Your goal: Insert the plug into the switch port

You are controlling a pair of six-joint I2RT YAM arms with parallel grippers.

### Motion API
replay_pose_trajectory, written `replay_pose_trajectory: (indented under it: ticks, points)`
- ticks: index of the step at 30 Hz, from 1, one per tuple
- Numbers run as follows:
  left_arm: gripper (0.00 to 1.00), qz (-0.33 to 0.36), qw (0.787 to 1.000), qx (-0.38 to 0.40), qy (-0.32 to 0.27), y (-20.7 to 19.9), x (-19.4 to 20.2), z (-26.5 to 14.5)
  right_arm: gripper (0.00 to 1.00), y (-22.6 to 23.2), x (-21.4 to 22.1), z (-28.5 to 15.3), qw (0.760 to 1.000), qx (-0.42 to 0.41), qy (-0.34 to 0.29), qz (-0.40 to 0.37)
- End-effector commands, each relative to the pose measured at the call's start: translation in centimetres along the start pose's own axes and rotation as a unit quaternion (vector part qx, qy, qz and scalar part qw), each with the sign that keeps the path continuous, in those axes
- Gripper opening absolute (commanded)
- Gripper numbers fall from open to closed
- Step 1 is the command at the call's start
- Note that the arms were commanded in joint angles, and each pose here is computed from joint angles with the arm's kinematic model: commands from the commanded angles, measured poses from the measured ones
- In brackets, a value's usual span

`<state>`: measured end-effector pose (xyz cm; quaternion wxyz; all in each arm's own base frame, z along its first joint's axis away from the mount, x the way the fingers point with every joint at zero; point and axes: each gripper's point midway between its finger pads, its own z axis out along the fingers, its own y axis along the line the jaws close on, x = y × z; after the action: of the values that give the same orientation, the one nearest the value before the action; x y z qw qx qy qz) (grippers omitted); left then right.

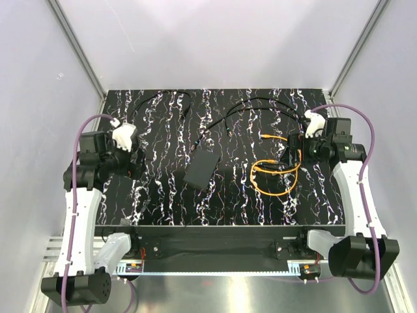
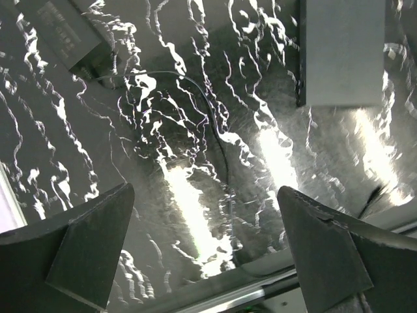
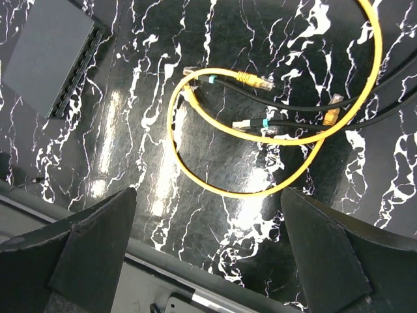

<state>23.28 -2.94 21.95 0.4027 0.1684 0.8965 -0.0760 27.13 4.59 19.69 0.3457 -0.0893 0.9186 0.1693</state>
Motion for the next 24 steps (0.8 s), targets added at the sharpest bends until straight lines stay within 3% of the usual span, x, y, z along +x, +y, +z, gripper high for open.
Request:
replay_pose_trajectory:
  ticks: [1,5,8,14,17,21,22,24]
  points:
    - [0.99,0.089,0.995,0.051,-0.012,-0.8,-0.5,1.0,1.0,0.7,-0.9,-0.2,1.0,-0.024,0.009,-0.007]
    - [0.99,0.198,0.973,0.113,0.019,-2.4,0.9,3.3,1.0,0.4,-0.7,0.8,0.999,-0.032,0.035,0.008]
    - [0.99,0.314,0.935,0.159,0.042,-3.3,2.5,5.3,1.0,0.4,-0.9,1.3,0.998,-0.035,0.038,0.018]
    - [0.99,0.422,0.871,0.249,0.045,-5.7,4.4,9.0,1.0,0.3,-0.7,2.2,0.997,-0.048,0.058,0.032]
    - [0.9,0.459,0.841,0.281,0.051,-6.9,5.0,11.1,1.0,0.2,-0.5,2.5,0.996,-0.049,0.067,0.033]
    - [0.66,0.47,0.833,0.289,0.051,-7.2,3.8,14.4,1.0,0.0,-0.3,2.8,0.995,-0.05,0.076,0.034]
    - [0.53,0.466,0.829,0.301,0.065,-7.3,4.4,15.4,1.0,0.0,-0.2,3.0,0.995,-0.052,0.079,0.035]
    - [0.44,0.471,0.823,0.308,0.08,-7.2,4.5,16.3,1.0,-0.1,-0.1,3.1,0.994,-0.052,0.083,0.037]
